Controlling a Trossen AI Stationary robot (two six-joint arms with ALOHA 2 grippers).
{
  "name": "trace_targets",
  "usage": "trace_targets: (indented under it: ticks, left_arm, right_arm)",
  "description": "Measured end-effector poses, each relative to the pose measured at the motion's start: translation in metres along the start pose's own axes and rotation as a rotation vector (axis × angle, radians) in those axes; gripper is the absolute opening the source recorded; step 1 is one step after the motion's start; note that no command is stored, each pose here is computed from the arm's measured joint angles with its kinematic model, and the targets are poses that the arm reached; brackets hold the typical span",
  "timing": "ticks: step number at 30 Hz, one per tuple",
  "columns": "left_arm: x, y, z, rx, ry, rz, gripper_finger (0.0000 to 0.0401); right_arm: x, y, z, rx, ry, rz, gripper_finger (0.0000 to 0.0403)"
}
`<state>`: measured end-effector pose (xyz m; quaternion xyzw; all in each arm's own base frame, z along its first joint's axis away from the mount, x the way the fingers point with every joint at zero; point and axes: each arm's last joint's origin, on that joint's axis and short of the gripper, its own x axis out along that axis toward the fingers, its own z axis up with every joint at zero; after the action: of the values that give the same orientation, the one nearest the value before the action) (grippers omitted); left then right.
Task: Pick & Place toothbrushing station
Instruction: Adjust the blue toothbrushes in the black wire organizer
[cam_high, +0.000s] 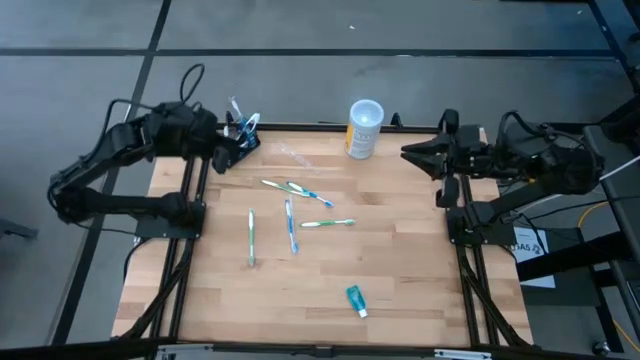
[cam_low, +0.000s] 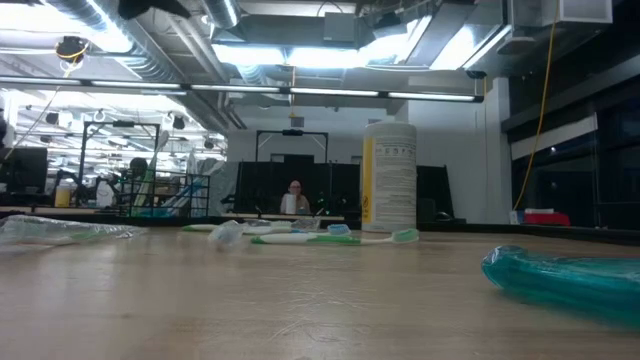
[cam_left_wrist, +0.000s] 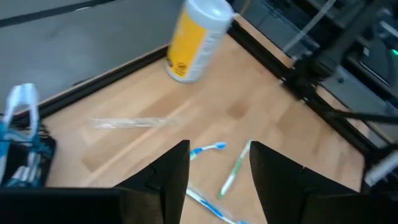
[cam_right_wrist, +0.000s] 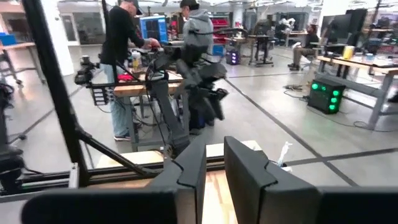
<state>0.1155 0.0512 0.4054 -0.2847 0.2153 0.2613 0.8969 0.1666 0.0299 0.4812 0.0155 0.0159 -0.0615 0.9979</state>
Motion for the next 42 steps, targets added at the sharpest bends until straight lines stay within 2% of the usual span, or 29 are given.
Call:
trace_targets:
  ticks: [4,9,14,18,22,26,32,35,39,42]
  left_arm:
    - [-0.001,-0.014,-0.010,0.055,0.024,-0.056,0.0159]
    - [0.009,-0.026,-0.026,0.129,0.069,-0.061,0.0157]
    - [0.021,-0.036,-0.043,0.206,0.028,-0.084,0.0157]
    - [0.016,-0.044,-0.046,0.261,-0.105,-0.110,0.0156]
    - [-0.003,-0.041,-0.042,0.249,-0.303,-0.008,0.0151]
    - [-0.019,-0.037,-0.038,0.221,-0.444,0.072,0.0143]
    - [-0.033,-0.046,-0.023,0.224,-0.596,0.006,0.0141]
    - [-0.040,-0.051,-0.016,0.240,-0.668,-0.021,0.0141]
    - [-0.045,-0.052,-0.012,0.233,-0.723,0.014,0.0141]
    - [-0.047,-0.052,-0.012,0.238,-0.727,0.016,0.0141]
  right_arm:
    - [0.008,0.000,-0.002,0.027,0.010,-0.045,0.0060]
    - [0.015,0.001,-0.002,0.077,-0.006,-0.064,0.0060]
    - [0.023,0.004,0.000,0.096,-0.040,-0.063,0.0060]
    - [0.031,0.006,-0.003,0.099,-0.026,-0.101,0.0060]
    - [0.042,0.009,-0.009,0.143,-0.003,-0.134,0.0060]
    - [0.064,0.011,-0.022,0.183,0.063,-0.146,0.0059]
    - [0.126,-0.011,-0.058,0.316,0.269,0.043,0.0051]
    - [0.154,-0.033,-0.076,0.397,0.347,0.167,0.0050]
    - [0.190,-0.074,-0.112,0.473,0.465,0.223,0.0050]
    - [0.207,-0.091,-0.132,0.515,0.520,0.367,0.0050]
